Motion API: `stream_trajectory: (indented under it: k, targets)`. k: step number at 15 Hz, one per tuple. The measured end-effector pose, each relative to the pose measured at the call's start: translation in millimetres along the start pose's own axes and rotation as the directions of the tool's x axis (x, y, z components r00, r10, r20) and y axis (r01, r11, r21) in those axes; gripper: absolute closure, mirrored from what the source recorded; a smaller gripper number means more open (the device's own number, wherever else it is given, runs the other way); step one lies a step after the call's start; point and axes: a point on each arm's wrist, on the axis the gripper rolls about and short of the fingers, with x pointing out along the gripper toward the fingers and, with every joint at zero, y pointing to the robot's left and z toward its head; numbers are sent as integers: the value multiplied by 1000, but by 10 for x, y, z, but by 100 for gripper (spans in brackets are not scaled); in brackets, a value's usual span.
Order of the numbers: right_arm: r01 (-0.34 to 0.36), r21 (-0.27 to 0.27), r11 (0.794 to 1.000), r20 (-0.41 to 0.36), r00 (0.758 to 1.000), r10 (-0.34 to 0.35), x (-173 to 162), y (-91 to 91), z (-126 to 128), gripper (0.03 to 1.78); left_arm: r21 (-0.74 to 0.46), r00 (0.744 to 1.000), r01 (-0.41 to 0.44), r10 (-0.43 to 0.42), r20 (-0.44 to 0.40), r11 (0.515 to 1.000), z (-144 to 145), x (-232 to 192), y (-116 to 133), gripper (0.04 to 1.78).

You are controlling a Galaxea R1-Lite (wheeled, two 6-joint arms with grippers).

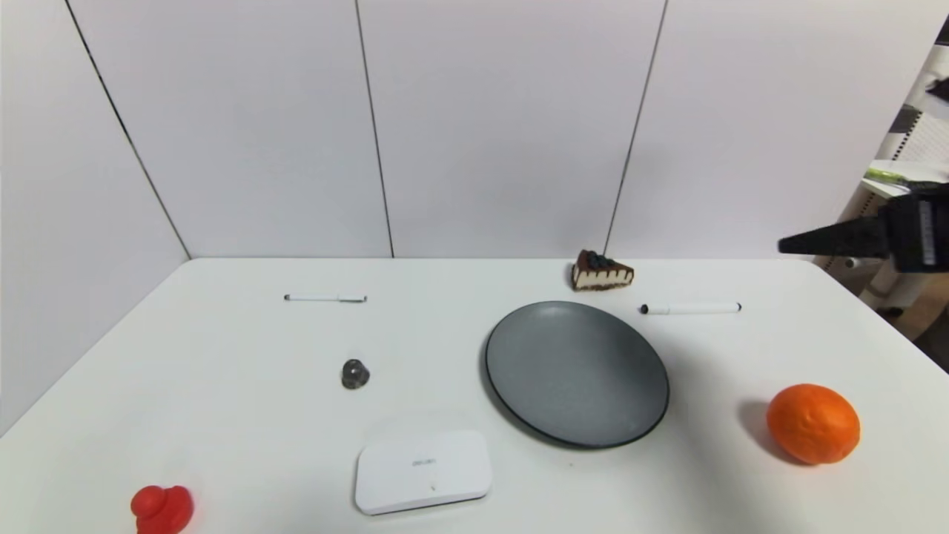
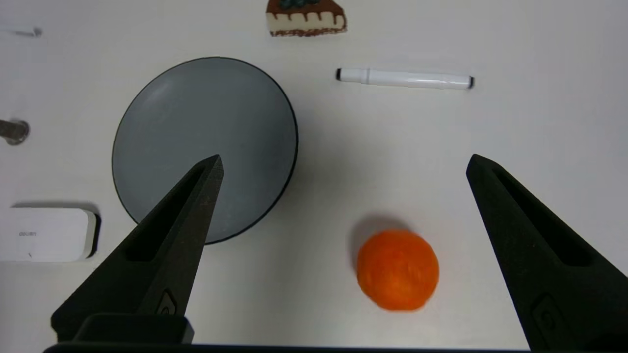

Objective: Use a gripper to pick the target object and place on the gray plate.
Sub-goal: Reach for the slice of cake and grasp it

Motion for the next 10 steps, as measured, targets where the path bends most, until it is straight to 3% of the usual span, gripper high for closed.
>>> stream_trajectory:
  k: [3,7,10]
  targets:
    - [-143,-106,984,-6,990,143,605,-101,145,10,0,1000,0,0,0,1000,0,0,0,13]
    - [-337,-194,921,55,934,353,1196,-184,211,10,0,1000,0,0,0,1000,0,0,0,13]
    - [-398,-285,872,78,897,435,1592,-247,188,10,0,1000,0,0,0,1000,0,0,0,13]
